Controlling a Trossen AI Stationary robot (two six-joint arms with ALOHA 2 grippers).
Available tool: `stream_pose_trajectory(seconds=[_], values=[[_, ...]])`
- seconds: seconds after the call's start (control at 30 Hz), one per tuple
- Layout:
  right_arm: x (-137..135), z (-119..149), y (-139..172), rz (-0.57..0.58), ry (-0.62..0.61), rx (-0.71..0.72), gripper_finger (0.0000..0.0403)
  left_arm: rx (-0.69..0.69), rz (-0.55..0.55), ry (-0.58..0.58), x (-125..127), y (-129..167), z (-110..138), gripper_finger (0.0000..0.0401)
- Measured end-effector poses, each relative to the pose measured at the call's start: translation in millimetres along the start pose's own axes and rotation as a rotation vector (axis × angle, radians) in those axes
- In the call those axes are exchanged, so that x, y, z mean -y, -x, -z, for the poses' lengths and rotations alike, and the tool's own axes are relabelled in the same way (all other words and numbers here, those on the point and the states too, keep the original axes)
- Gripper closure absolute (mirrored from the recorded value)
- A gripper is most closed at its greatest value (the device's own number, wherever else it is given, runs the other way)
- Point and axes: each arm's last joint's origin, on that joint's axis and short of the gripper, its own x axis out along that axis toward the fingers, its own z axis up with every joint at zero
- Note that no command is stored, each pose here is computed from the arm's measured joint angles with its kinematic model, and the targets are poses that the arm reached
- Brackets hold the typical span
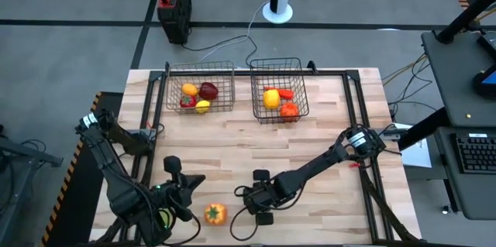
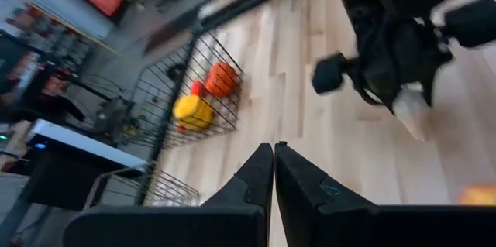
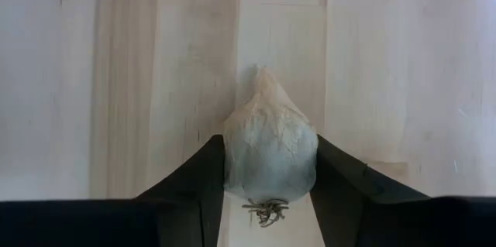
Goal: Sort produce into baskets
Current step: Put the garlic into the black wire basket
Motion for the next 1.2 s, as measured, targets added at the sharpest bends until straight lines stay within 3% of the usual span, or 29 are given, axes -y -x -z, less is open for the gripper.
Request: stream_pose_trajectory(seconds=[0.27,0.4,0.53,0.7,0.8,0.9,1.07,1.2], values=[[1.3,-1.3,13.4,0.000,0.023,0.000,0.0261,0.020,-0.021,0.010,-0.6,-0.2,-0.8,0.0401],[10.5,-5.7,52.3,0.053,0.050,0.017,0.0250,0.048,-0.054,0.015,-1.7,-0.8,-2.0,0.0401],[34.7,-4.7,101.1,0.229,0.069,0.017,0.0248,0.075,-0.095,0.020,-3.8,-3.2,-3.7,0.0401],[77.3,0.2,170.6,0.563,0.071,0.075,0.0250,0.074,-0.123,0.037,-7.2,-9.4,-6.2,0.0401],[108.0,-0.2,201.2,0.671,-0.007,0.133,0.0248,0.031,-0.093,0.075,-8.4,-16.6,-8.5,0.0401],[145.5,0.0,222.8,0.693,-0.125,0.155,0.0248,-0.011,-0.066,0.117,-10.2,-24.5,-11.0,0.0401],[217.9,5.9,238.0,0.618,-0.305,0.107,0.0247,-0.033,-0.070,0.314,-14.1,-33.3,-13.5,0.0401],[271.1,14.5,242.4,0.474,-0.339,0.072,0.0226,-0.070,-0.029,0.516,-13.1,-35.2,-14.4,0.0401]])
